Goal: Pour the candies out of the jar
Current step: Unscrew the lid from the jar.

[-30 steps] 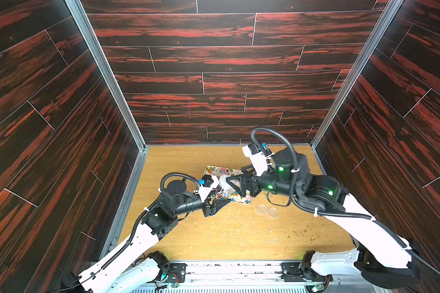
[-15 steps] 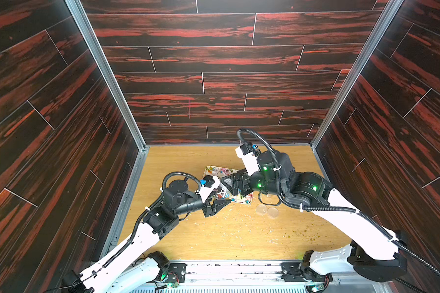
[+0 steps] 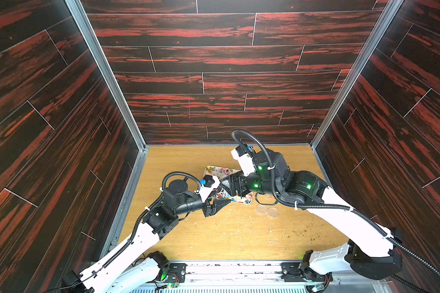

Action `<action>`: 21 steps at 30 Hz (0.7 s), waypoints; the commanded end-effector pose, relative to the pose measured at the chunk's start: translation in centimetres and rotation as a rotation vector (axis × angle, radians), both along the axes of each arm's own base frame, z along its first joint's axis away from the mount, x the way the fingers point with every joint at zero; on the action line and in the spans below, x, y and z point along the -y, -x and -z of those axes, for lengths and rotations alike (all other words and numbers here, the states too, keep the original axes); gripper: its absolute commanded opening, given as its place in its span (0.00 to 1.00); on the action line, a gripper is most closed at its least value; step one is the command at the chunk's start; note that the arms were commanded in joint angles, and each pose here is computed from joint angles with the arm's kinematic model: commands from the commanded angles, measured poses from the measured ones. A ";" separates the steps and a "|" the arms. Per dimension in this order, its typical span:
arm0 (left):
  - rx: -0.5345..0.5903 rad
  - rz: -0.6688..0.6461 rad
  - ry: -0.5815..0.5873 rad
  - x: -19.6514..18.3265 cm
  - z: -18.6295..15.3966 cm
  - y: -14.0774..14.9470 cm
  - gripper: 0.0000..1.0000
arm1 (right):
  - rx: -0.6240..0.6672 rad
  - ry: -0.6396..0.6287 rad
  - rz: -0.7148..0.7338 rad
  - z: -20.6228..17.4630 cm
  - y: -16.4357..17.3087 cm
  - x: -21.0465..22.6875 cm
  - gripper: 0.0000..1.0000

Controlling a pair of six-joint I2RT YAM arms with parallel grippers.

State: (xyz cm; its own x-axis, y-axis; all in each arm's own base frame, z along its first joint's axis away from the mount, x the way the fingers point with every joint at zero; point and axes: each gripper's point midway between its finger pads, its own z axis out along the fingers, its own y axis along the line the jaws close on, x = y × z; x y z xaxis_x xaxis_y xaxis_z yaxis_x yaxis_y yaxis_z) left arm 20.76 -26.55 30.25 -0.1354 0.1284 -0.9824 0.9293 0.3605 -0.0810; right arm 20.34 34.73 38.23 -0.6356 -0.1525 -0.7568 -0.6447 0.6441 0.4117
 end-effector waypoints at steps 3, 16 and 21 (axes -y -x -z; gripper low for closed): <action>0.061 -0.002 0.036 -0.1 -2.3 0.1 0.40 | -0.014 0.008 -0.028 0.1 0.5 -0.7 0.71; 0.062 -0.004 0.042 -0.1 -2.5 0.0 0.41 | 0.116 0.015 -0.129 -1.2 1.0 -0.8 0.53; 0.060 0.006 0.048 0.0 -2.7 0.1 0.41 | 0.208 0.028 -0.207 -1.2 1.4 -0.8 0.53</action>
State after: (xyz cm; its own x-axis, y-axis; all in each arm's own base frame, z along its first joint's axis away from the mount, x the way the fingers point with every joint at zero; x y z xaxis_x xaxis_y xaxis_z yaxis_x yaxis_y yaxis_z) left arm 20.89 -26.52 30.52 -0.1263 0.1226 -0.9844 0.9280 0.3652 -0.0736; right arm 19.89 35.34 38.50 -0.5153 -0.2505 -0.8196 -0.7592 0.5771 0.3009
